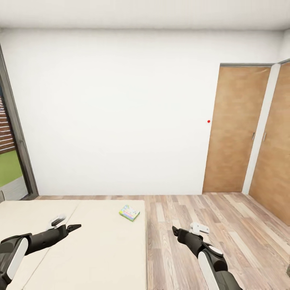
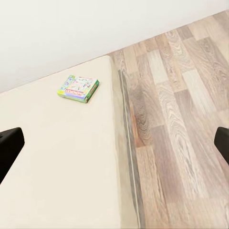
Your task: Put all the toys in the child's room - the three board games (two on the bed and one on the table), the two jigsaw puzzles on the table, and the tennis ball on the table - inside the toy box on the table in the child's room.
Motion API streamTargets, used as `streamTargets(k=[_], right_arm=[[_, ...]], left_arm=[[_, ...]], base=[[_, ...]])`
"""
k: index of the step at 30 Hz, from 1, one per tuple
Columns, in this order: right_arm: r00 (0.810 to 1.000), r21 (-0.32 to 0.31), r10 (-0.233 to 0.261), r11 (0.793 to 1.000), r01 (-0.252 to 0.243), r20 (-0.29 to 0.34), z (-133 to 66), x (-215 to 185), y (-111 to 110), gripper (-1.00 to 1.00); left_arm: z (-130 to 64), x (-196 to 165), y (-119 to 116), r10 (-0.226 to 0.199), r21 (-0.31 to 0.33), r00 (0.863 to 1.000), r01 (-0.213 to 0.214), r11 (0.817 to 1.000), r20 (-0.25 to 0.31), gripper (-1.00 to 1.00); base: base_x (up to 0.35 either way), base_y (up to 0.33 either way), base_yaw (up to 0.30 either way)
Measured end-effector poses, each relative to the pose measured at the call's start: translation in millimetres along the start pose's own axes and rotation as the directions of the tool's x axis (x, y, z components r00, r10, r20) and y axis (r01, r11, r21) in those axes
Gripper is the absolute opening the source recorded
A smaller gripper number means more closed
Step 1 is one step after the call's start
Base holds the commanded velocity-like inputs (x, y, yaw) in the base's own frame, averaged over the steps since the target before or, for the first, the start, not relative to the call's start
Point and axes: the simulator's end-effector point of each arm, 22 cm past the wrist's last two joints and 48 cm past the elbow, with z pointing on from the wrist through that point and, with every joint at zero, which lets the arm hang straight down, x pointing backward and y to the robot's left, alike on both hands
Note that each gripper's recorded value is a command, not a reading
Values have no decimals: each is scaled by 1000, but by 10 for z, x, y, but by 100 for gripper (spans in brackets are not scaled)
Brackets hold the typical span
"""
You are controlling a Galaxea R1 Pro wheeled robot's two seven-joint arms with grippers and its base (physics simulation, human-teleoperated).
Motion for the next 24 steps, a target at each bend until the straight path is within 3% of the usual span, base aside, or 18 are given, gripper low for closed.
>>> streamTargets(k=[24], right_arm=[[1000, 7, 1, 1000, -1, -21, 50, 97, -27, 100]], left_arm=[[53, 68, 67, -9, -10, 1000, 9, 1000, -17, 100]], base=[[-29, 29, 26]])
